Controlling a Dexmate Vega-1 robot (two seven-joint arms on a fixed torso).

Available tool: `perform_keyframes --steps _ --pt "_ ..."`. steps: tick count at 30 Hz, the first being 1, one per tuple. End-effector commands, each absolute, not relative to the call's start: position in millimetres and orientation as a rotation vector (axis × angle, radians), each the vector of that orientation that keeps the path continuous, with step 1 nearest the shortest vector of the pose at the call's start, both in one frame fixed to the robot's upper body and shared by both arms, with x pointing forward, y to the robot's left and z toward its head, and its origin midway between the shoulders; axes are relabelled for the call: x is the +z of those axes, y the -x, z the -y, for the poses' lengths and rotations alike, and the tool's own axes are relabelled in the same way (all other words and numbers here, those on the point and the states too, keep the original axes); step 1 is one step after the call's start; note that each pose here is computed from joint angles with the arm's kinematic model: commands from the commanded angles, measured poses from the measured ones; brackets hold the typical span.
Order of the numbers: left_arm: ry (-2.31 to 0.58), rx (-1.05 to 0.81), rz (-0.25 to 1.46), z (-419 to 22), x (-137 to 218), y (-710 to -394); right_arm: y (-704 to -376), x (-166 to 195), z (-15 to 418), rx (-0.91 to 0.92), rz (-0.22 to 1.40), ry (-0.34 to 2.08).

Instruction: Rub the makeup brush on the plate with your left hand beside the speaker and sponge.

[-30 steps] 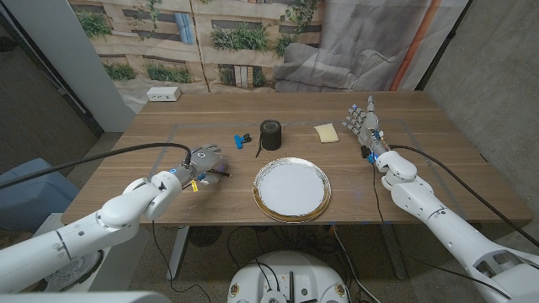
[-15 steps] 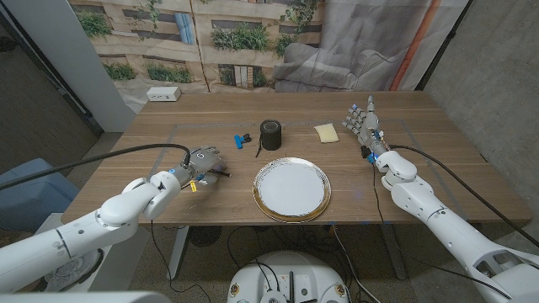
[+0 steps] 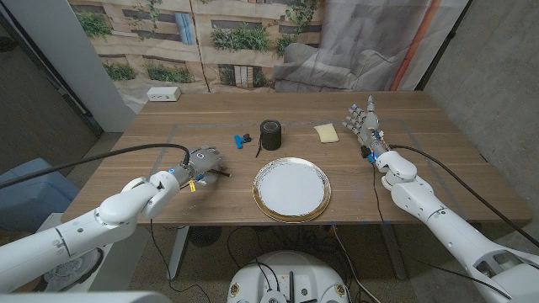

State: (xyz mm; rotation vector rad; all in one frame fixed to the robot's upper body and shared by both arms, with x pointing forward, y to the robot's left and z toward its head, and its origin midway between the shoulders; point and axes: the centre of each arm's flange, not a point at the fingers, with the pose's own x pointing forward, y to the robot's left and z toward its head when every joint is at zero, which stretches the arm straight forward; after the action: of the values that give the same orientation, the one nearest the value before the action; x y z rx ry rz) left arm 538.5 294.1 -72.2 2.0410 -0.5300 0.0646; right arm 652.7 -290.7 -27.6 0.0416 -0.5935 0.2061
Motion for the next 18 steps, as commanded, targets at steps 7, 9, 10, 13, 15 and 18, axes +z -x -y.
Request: perform_keyframes --steps 7,9,10,13,15,18 --pt "-2.029 0.067 0.546 -298.2 -76.1 -538.5 -652.6 -27.5 290.6 0.207 0.594 -0.042" --pt "-2.028 0.07 0.548 -298.3 -76.2 -538.7 -652.6 -27.5 290.6 0.207 0.594 -0.042" --pt "-2.029 0.068 0.552 -298.3 -76.3 -538.8 -652.6 -27.5 290.6 0.207 0.593 -0.042" --pt "-2.024 0.073 0.565 -298.6 -76.7 -538.4 -652.6 -27.5 290.6 0.207 0.594 -0.042" --pt "-2.022 0.077 0.578 -299.0 -77.3 -538.0 -652.6 -27.5 290.6 0.207 0.593 -0.042" --pt "-2.021 0.08 0.581 -299.3 -78.7 -538.3 -652.6 -27.6 290.6 0.207 0.594 -0.042"
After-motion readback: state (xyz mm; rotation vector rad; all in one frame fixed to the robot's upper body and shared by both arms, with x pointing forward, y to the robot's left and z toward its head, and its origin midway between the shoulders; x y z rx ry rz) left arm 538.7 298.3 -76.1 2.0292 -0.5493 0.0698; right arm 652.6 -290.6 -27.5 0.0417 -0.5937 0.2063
